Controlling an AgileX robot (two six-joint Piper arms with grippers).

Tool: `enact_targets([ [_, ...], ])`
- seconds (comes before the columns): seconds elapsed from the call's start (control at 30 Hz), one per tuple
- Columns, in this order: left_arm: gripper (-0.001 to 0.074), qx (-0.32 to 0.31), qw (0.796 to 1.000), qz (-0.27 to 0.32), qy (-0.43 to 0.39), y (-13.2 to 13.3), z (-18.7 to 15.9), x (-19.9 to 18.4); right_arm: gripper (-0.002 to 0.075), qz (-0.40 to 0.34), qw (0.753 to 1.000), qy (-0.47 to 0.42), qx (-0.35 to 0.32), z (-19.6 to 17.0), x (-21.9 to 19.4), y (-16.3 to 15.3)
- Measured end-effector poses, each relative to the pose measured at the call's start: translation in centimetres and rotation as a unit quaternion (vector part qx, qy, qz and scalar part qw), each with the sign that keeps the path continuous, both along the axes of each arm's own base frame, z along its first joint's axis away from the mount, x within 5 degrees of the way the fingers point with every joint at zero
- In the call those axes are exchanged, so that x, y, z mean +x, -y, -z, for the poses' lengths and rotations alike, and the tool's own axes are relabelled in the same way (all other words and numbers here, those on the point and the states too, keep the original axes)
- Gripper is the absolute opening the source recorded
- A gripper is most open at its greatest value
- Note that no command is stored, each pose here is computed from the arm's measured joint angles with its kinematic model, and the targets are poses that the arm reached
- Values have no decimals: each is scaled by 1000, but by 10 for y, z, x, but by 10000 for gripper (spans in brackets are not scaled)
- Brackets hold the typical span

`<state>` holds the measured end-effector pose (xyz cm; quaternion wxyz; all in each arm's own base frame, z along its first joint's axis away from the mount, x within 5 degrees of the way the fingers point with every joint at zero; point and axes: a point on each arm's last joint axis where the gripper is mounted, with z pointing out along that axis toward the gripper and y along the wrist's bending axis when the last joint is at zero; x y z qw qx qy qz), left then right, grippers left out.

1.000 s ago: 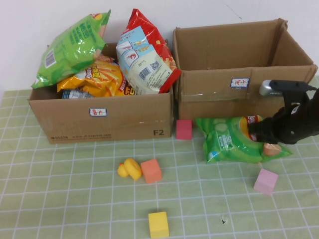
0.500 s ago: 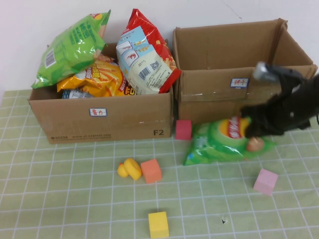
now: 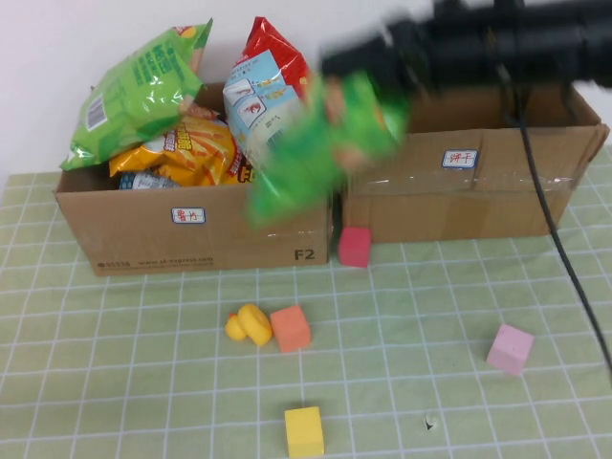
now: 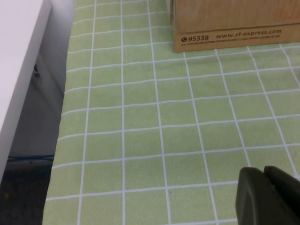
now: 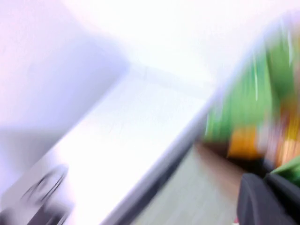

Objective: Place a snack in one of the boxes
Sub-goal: Place the potato chip in the potato chip box

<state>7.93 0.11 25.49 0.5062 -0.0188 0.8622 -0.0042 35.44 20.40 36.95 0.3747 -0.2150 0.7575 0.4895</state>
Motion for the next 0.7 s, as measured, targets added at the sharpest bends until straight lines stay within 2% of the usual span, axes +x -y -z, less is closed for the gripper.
enact_targets([
  [0.13,-2,-4,1000,0,2,0,0,0,8,65,989,128,23,-37,7,-22],
  [0.33,-2,-8,1000,1,3,1,0,0,6,113,975,173,84,-48,38,-41],
  [0.57,-3,-9,1000,1,3,1,0,0,2,123,975,155,98,-6,88,-65],
  [0.7,-3,-9,1000,1,3,1,0,0,15,131,984,69,100,47,110,-76],
])
